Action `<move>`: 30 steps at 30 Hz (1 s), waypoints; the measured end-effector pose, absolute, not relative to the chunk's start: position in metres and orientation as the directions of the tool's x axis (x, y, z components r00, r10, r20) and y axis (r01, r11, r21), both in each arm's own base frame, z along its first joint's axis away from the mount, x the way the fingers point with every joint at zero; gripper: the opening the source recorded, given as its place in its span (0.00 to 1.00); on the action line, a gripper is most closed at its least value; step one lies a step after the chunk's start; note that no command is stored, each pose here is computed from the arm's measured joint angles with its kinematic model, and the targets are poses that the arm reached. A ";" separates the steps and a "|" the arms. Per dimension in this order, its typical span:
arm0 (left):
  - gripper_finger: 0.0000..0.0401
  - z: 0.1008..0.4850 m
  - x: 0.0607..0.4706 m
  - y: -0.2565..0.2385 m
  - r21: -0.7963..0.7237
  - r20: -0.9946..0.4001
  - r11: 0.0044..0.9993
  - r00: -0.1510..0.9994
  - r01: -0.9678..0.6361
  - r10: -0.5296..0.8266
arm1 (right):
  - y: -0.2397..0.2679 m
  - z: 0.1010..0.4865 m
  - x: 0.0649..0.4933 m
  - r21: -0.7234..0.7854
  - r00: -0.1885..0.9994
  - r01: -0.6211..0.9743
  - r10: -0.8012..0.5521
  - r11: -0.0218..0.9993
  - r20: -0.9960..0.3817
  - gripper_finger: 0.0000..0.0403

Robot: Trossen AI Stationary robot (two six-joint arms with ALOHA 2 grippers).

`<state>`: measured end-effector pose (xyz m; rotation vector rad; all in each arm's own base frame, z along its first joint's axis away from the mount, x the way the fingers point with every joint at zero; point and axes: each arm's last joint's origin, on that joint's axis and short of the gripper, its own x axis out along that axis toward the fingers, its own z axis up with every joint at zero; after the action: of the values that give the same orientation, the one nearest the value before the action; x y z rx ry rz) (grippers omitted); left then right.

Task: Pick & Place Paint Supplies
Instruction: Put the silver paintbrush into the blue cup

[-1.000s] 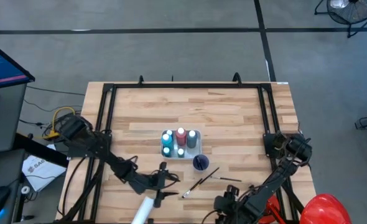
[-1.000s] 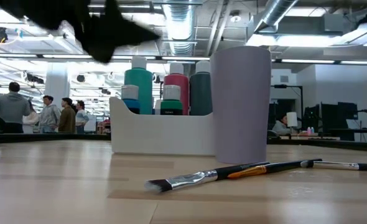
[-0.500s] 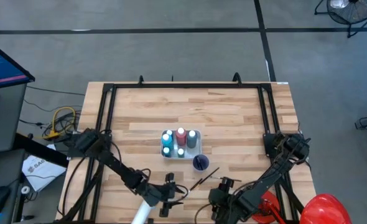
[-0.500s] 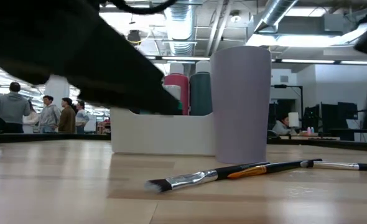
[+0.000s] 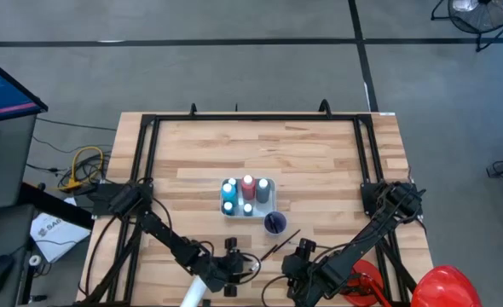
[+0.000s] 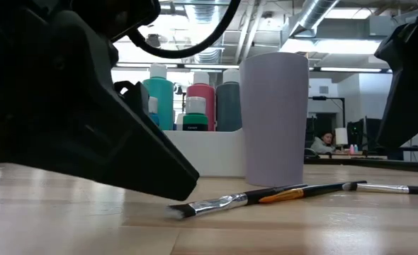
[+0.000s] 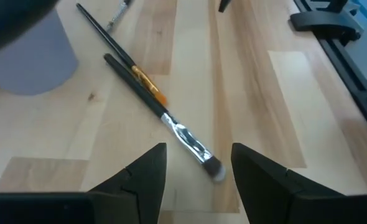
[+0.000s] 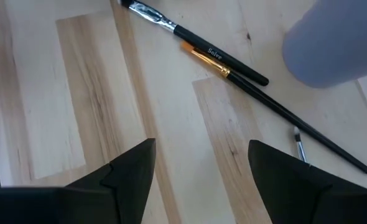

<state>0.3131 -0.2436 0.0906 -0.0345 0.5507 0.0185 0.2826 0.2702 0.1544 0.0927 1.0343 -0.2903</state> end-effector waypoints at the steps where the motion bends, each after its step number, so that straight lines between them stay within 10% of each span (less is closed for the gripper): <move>1: 0.43 0.091 0.313 -0.244 -0.033 -0.526 0.999 0.851 -0.024 0.003 | 0.270 0.154 0.283 -0.063 0.477 0.277 -0.194 0.959 -0.857 0.62; 30: 0.37 0.065 0.328 -0.217 -0.111 -0.653 0.992 0.757 -0.059 -0.029 | 0.270 0.155 0.285 -0.056 0.485 0.270 -0.186 0.961 -0.854 0.62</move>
<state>0.3280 -0.2173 0.0646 -0.1278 0.7125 0.0164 0.2846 0.2701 0.1547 0.0900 1.0276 -0.2784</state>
